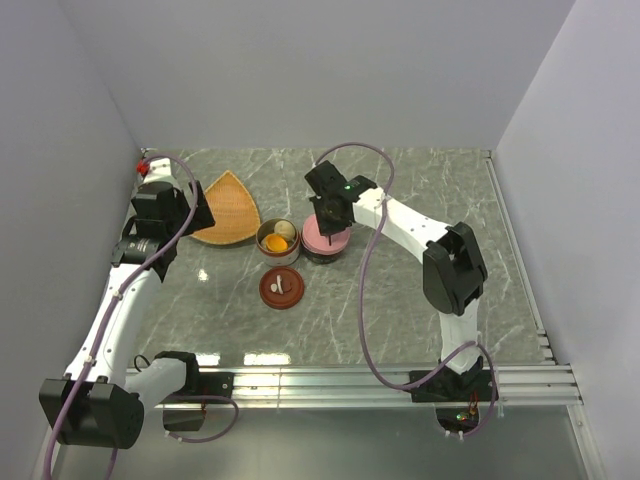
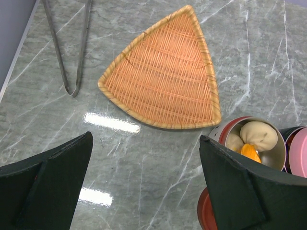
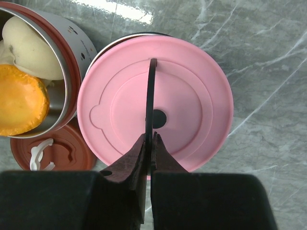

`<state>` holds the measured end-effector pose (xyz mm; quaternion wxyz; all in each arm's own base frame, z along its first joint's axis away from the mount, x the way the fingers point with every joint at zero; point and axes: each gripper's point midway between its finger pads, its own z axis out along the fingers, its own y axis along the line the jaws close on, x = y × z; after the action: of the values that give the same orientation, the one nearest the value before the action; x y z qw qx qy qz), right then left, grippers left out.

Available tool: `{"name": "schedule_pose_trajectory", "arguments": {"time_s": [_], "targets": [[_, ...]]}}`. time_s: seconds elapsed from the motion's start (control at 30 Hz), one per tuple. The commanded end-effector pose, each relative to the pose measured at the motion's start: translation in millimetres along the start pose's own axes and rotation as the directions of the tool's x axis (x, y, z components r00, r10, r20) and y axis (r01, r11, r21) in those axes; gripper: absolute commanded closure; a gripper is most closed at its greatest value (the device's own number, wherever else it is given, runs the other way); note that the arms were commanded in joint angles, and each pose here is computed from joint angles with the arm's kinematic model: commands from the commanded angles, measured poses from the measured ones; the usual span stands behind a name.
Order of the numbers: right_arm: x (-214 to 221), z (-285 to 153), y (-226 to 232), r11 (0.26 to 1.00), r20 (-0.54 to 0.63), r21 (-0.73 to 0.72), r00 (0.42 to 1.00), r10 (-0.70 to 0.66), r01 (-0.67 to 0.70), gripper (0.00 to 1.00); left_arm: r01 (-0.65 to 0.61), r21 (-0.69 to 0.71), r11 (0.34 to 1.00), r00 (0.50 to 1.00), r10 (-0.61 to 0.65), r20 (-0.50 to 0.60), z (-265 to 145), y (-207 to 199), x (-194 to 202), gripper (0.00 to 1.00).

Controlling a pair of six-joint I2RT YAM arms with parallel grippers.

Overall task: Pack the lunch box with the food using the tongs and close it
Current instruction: Put the lid back on the lunch box

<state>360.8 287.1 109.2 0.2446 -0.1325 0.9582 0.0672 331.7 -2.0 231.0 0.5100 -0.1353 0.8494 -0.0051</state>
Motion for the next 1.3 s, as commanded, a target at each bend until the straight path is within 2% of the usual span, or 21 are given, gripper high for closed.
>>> {"name": "schedule_pose_trajectory", "arguments": {"time_s": [0.0, 0.77, 1.27], "targets": [[-2.8, 1.0, 9.6, 1.000, 0.003, -0.017, 1.000, -0.024, 0.024, 1.00, -0.016, 0.015, 1.000, 1.000, 0.015, 0.009, -1.7, -2.5, -0.5, 0.00], [-6.3, 9.4, 19.0, 0.998, -0.003, -0.003, 0.998, -0.055, 0.055, 1.00, -0.019, 0.013, 1.000, 1.000, 0.019, -0.007, 4.5, -3.2, 5.6, 0.01], [25.0, 17.6, 14.2, 0.998, -0.047, 0.016, 0.997, -0.058, 0.059, 1.00, -0.020, 0.017, 1.000, 1.000, 0.020, -0.017, 6.8, -4.4, 8.3, 0.01]]}}
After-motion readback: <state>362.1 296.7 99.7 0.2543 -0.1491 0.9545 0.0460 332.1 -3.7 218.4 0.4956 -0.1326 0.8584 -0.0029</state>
